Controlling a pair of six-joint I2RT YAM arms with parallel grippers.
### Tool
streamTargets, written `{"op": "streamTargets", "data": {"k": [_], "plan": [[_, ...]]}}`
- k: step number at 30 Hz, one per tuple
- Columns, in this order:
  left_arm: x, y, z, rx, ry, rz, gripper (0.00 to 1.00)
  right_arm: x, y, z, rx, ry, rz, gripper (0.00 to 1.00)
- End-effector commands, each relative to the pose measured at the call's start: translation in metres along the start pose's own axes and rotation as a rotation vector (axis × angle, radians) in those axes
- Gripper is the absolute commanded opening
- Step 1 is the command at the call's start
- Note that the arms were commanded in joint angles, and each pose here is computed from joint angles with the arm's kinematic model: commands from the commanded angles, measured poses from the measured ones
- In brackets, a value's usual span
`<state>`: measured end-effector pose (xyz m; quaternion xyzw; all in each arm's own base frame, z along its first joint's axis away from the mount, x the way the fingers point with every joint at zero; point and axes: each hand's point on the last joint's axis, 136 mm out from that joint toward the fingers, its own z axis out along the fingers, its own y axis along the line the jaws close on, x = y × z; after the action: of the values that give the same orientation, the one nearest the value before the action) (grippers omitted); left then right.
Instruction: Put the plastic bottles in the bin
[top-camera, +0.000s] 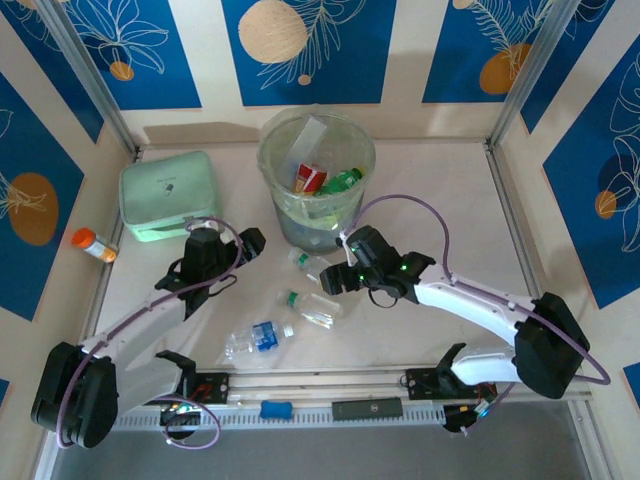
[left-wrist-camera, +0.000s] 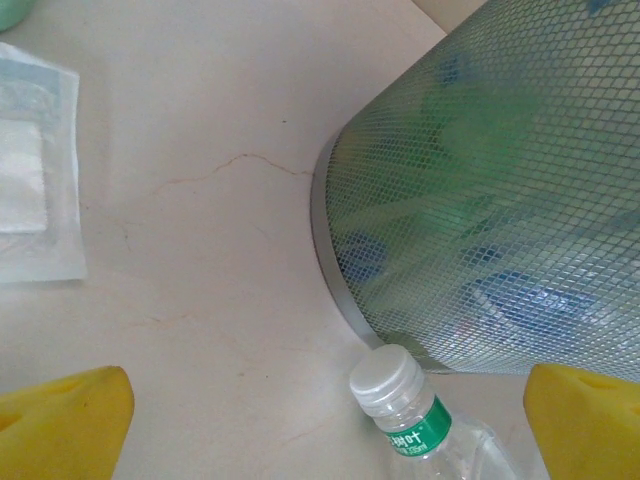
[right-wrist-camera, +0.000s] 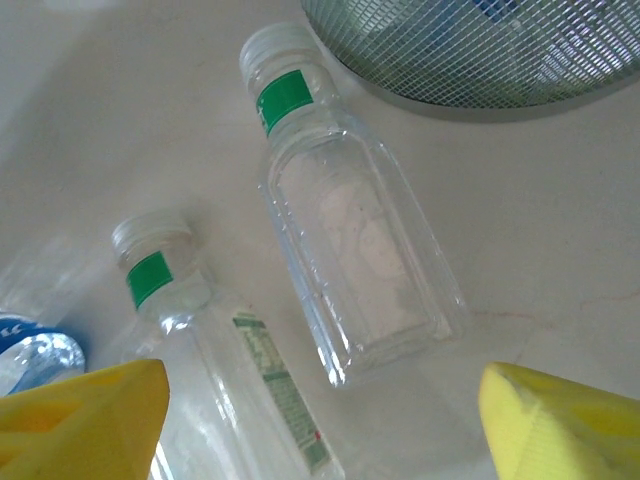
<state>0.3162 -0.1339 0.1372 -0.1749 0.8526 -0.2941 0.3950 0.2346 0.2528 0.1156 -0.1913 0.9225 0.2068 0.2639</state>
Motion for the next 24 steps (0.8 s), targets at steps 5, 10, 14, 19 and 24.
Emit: {"op": "streamTargets", "data": {"k": [5,10,14,19,24], "plan": [[-0.004,-0.015,-0.003,0.055,0.023,-0.002,1.0,-0.015,0.004,0.033,0.009,-0.046,-0.084,0.79],[0.0,-0.01,-0.008,0.043,0.03,0.007,1.0,-0.009,0.003,0.057,0.056,0.016,-0.157,0.75],[0.002,-0.006,-0.012,0.031,0.027,0.012,1.0,-0.005,-0.004,0.069,0.11,0.058,-0.202,0.75],[0.003,-0.003,-0.013,0.024,0.024,0.015,1.0,-0.004,-0.007,0.079,0.131,0.089,-0.239,0.75],[0.003,-0.003,-0.013,0.027,0.026,0.016,1.0,-0.005,-0.007,0.083,0.144,0.1,-0.268,0.76]]}}
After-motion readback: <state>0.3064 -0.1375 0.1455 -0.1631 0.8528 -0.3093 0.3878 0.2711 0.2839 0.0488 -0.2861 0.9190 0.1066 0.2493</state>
